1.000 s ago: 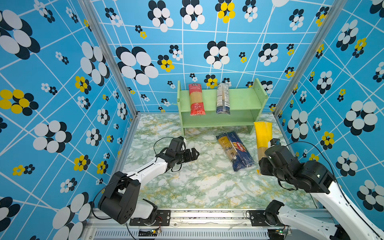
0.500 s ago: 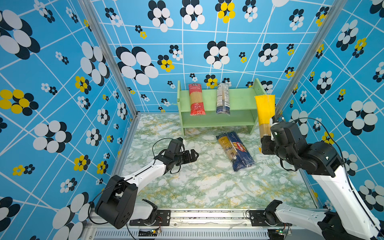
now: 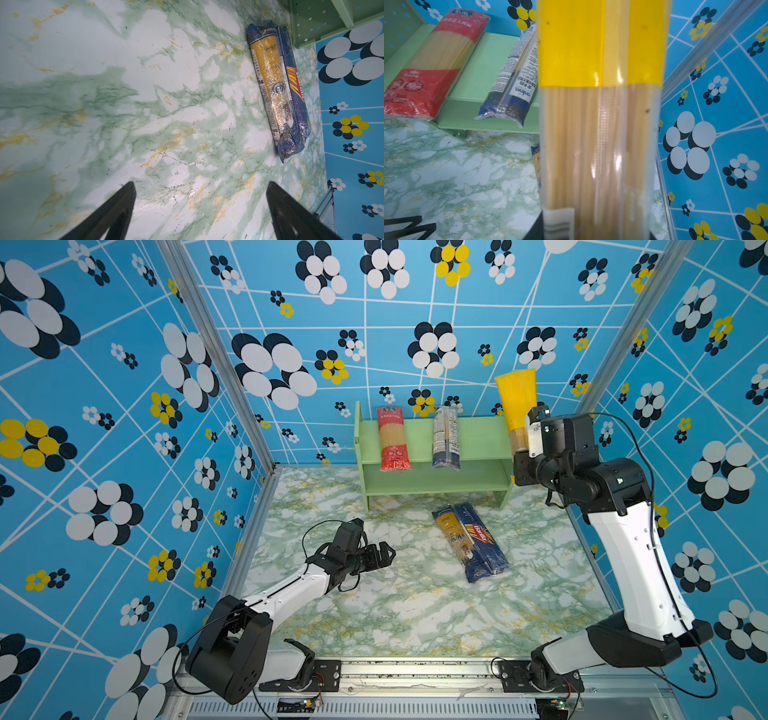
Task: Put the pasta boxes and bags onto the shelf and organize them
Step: 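Lower the yellow-topped package with the right gripper onto the shelf's upper tier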
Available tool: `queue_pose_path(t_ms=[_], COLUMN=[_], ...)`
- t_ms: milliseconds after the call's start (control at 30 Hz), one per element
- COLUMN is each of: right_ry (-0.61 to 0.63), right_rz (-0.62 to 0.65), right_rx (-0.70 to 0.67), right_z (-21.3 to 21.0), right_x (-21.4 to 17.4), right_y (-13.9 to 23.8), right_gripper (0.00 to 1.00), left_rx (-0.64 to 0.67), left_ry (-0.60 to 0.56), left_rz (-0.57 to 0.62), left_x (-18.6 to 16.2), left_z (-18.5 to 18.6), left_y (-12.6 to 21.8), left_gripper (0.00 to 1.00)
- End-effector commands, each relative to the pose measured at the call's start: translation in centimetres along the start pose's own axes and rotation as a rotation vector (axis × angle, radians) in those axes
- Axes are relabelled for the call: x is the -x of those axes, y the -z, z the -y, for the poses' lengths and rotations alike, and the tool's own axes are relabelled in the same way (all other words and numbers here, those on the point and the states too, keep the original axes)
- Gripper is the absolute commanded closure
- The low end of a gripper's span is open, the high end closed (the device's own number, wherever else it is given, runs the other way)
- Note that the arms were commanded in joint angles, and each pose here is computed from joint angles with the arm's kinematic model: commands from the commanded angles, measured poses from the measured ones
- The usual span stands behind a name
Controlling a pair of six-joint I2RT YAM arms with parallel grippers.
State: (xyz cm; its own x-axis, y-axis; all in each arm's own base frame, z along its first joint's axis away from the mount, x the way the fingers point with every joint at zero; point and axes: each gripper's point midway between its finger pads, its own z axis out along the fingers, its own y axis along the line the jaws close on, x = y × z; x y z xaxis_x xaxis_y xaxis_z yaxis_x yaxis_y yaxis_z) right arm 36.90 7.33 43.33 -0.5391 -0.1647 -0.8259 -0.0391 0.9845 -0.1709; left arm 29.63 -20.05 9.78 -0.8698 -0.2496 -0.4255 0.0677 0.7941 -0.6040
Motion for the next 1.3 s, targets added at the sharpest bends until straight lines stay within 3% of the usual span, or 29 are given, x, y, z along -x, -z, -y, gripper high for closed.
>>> queue_pose_path(t_ms=[0, 533, 1000, 1267], right_ry=[-0.043, -0.07, -0.12, -0.127], right_rz=[0.232, 0.285, 0.207, 0.179], right_rx=[0.023, 0.041, 0.09, 0.129], right_z=[1.2, 1.3, -0.2, -1.0], right_x=[6.6, 11.4, 9.9, 9.2], right_y=[1.6, -6.2, -13.0, -14.1], right_gripper=[1.0, 1.0, 1.0, 1.0], left_rx=[0.002, 0.032, 0.039, 0.048], left_ry=[-0.001, 0.003, 0.0, 0.0], left_rz=[0.027, 0.029, 0.043, 0.052], left_x=[0.3, 0.3, 0.4, 0.3], left_z=[0.1, -0.3, -0.3, -0.6], left_y=[0.5, 0.7, 1.3, 1.6], left_gripper=[0.01, 0.01, 0.01, 0.01])
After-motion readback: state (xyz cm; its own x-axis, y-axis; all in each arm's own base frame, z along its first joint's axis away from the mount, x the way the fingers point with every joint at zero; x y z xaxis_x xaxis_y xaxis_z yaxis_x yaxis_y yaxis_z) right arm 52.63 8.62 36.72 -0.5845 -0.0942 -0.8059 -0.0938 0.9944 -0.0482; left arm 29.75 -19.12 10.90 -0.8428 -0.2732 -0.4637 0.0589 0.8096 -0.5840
